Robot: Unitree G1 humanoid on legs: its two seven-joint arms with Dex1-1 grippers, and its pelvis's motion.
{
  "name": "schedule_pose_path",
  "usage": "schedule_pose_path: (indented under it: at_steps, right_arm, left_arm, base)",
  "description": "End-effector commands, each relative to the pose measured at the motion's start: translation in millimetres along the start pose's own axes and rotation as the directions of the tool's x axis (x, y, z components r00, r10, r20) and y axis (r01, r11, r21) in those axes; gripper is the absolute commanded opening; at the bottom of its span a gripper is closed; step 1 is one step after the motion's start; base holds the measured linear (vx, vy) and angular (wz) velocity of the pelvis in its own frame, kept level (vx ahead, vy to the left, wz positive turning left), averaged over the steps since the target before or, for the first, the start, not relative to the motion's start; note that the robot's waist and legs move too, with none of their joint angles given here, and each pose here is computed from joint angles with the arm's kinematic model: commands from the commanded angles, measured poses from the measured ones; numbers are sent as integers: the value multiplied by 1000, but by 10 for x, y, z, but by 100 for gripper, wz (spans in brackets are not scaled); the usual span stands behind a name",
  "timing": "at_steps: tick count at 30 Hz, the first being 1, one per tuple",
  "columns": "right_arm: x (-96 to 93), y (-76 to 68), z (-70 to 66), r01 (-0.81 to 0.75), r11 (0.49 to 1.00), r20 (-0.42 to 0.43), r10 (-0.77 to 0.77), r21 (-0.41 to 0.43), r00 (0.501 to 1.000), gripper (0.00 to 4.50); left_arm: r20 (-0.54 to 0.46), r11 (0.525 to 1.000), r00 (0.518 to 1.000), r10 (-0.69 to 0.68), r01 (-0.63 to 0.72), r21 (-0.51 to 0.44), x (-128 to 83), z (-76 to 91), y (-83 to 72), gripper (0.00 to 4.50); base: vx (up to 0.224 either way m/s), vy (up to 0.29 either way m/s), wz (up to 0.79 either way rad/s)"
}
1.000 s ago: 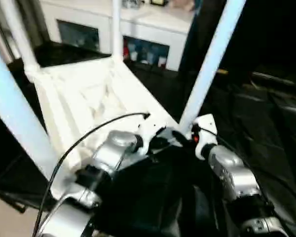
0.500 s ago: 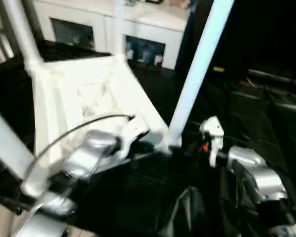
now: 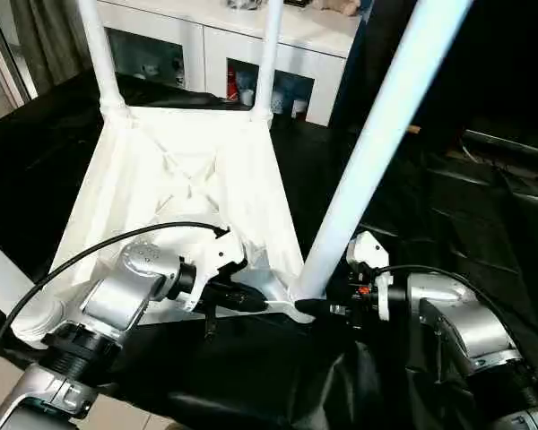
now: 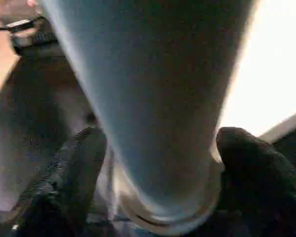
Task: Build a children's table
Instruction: Rotate leg to tighten
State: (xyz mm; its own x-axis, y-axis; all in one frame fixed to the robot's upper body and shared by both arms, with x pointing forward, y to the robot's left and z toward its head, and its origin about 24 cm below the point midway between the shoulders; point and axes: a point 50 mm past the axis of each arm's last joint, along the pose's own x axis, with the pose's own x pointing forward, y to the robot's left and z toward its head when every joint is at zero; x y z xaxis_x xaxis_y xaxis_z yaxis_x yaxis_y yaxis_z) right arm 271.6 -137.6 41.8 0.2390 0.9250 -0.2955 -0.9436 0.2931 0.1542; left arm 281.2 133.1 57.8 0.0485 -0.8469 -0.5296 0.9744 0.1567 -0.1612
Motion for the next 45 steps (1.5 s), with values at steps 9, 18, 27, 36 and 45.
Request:
schedule_pose_path:
  at_steps: [9, 18, 27, 36, 45]
  right_arm:
    - [40, 8, 11, 10, 998, 66, -14, 69, 998, 277]
    - [118, -230, -271, 450, 859, -11, -461, 243, 887, 212]
    - [386, -246, -53, 557, 794, 61, -586, 244, 808, 197]
    - [156, -298, 41, 485, 866, 116, -498, 123, 859, 197]
    - [-409, -271, 97, 407, 913, 118, -407, 29, 906, 197]
  left_arm:
    - [48, 999, 998, 38, -38, -3, 66, 76, 22, 0]
    - [29, 855, 866, 499, -486, -182, 298, 187, 442, 0]
    - [52, 817, 820, 570, -560, -138, 574, 417, 521, 0]
    - [119, 884, 876, 467, -465, -41, 474, 376, 473, 0]
    - [242, 873, 847, 474, -487, -6, 426, 452, 466, 0]
  base:
    - [0, 0, 0]
    - [0, 0, 0]
    - [0, 0, 0]
    - [0, 0, 0]
    - [0, 0, 0]
